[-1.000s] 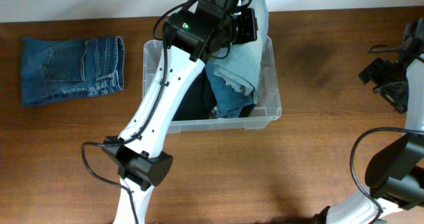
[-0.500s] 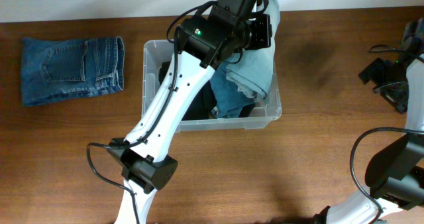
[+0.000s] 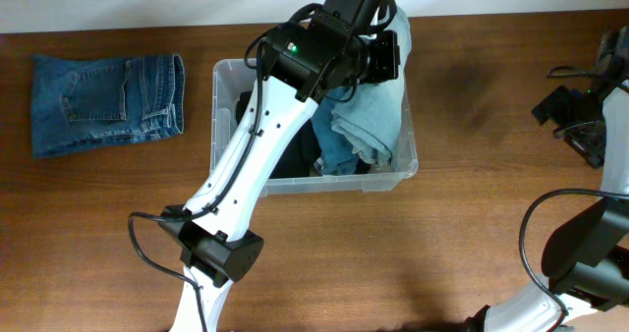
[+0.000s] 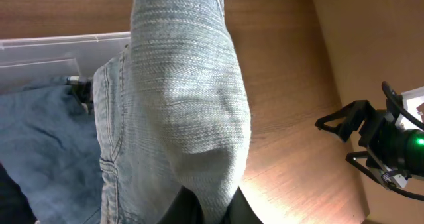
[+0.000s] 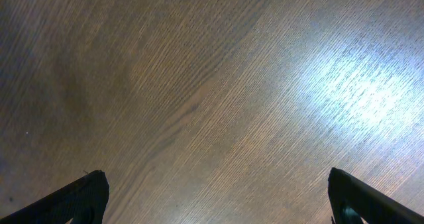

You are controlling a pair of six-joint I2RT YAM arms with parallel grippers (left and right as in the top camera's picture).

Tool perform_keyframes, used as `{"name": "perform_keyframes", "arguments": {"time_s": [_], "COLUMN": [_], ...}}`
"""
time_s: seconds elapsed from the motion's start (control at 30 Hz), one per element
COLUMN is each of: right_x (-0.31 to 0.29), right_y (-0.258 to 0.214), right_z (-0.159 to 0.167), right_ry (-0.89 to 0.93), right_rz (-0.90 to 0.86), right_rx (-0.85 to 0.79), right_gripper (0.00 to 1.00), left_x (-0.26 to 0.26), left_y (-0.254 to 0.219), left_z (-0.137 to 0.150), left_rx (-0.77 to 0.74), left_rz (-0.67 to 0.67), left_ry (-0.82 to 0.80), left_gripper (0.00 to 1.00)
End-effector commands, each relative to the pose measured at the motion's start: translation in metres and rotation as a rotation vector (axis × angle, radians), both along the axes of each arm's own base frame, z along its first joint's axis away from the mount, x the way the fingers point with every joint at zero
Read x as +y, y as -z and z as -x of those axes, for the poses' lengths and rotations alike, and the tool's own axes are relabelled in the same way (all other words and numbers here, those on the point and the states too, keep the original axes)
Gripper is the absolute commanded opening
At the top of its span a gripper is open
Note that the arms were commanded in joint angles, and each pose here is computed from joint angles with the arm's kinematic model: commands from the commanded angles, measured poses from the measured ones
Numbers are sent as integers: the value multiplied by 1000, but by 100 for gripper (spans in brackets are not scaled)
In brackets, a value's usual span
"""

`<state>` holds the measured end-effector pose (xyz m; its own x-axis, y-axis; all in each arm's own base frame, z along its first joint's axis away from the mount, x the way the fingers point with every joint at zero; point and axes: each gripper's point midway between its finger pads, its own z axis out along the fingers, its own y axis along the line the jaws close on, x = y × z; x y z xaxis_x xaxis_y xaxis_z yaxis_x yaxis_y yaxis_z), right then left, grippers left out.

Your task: Pack container

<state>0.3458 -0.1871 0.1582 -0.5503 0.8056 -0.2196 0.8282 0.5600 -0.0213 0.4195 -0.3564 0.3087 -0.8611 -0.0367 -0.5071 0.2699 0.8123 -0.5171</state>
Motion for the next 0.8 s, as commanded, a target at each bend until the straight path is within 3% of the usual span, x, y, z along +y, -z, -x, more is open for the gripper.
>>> {"name": "perform_keyframes", "arguments": {"time_s": [0.0,0.37,0.77], "right_x": [-2,-2,-2], "right_y": [1,1,1], "right_z": [1,1,1], "right_ry": [11,11,11], "right_rz": [8,8,8], "right_rx": [7,7,7], "right_gripper": [98,98,98], "left_x": [6,17,20], "left_y": [-21,1,80], "left_z": [-4,-17,-34], "left_rx": [-47,-8,171], "left_rz": [27,-11,-75], "left_ry": [-33,-66,-62], "left_gripper": [1,1,1]}}
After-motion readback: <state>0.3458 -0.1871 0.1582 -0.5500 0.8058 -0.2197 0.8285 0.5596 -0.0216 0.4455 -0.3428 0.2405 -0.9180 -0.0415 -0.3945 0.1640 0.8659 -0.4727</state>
